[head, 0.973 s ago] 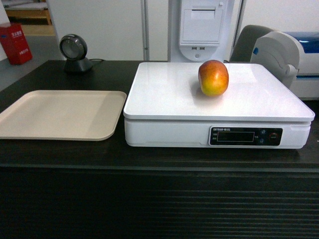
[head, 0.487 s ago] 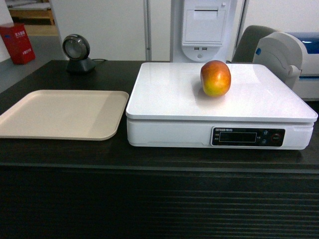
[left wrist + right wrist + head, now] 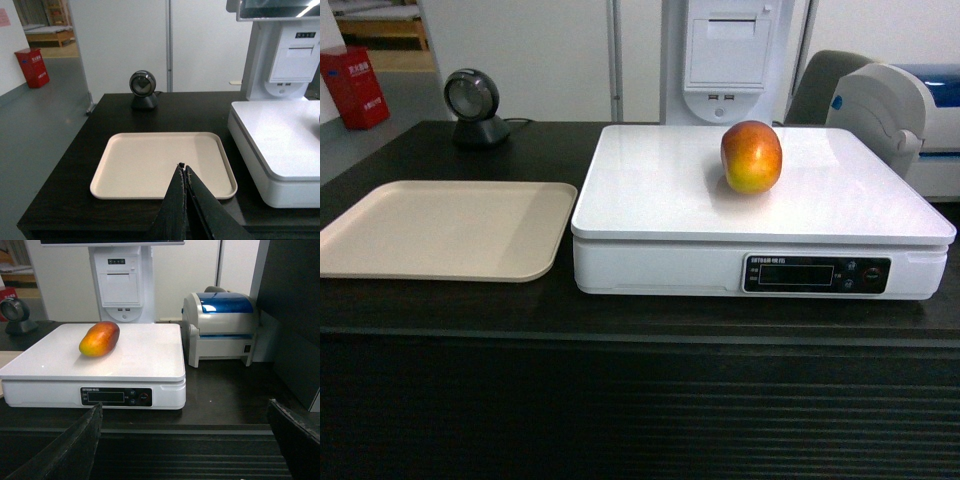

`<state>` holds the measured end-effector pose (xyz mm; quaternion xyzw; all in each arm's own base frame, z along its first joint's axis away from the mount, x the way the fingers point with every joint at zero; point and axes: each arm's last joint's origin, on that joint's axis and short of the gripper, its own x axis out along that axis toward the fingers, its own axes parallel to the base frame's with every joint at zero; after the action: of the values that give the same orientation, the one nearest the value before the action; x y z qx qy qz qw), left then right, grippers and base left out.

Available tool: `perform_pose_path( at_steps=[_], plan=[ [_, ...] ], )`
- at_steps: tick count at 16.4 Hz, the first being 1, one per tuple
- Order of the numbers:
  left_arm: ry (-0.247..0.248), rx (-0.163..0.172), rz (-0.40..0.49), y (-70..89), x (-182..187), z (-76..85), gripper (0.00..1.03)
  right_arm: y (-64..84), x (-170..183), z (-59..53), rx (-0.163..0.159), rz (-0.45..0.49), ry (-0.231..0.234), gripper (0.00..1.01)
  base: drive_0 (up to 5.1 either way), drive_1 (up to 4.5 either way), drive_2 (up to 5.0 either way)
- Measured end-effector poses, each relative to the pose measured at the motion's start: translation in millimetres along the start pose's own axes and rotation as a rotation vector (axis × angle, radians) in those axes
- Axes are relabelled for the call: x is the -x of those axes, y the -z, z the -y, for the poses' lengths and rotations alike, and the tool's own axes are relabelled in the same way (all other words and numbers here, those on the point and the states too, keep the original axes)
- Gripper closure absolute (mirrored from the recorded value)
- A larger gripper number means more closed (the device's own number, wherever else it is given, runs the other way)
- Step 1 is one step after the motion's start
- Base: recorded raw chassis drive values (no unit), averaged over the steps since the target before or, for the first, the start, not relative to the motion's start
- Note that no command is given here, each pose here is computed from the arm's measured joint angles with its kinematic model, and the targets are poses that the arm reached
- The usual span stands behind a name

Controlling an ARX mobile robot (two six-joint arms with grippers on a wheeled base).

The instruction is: Place dark red mango on scale at checkout

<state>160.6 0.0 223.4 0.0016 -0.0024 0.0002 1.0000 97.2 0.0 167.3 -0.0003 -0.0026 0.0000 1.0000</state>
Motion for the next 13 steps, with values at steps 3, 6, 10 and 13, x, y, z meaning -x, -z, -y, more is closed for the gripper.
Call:
perform_pose_path(
  at_steps=[3, 6, 10, 13],
  plan=[
    [0.0, 0.0, -0.008, 18.3, 12.7, 0.1, 1.01, 0.0, 0.0, 0.0, 0.0, 0.0, 0.0, 0.03, 0.0, 0.0, 0.0],
    [0.0, 0.0, -0.008, 29.8, 23.1, 0.1, 1.01, 0.0, 0.0, 0.0, 0.0, 0.0, 0.0, 0.03, 0.0, 0.0, 0.0],
    [0.0, 0.0, -0.007, 40.8, 34.1, 0.1, 1.01, 0.0, 0.0, 0.0, 0.0, 0.0, 0.0, 0.03, 0.0, 0.0, 0.0],
    [0.0, 0.0, -0.01, 45.8, 39.8, 0.1, 1.01, 0.0, 0.0, 0.0, 0.0, 0.0, 0.0, 0.03, 0.0, 0.0, 0.0]
  ],
)
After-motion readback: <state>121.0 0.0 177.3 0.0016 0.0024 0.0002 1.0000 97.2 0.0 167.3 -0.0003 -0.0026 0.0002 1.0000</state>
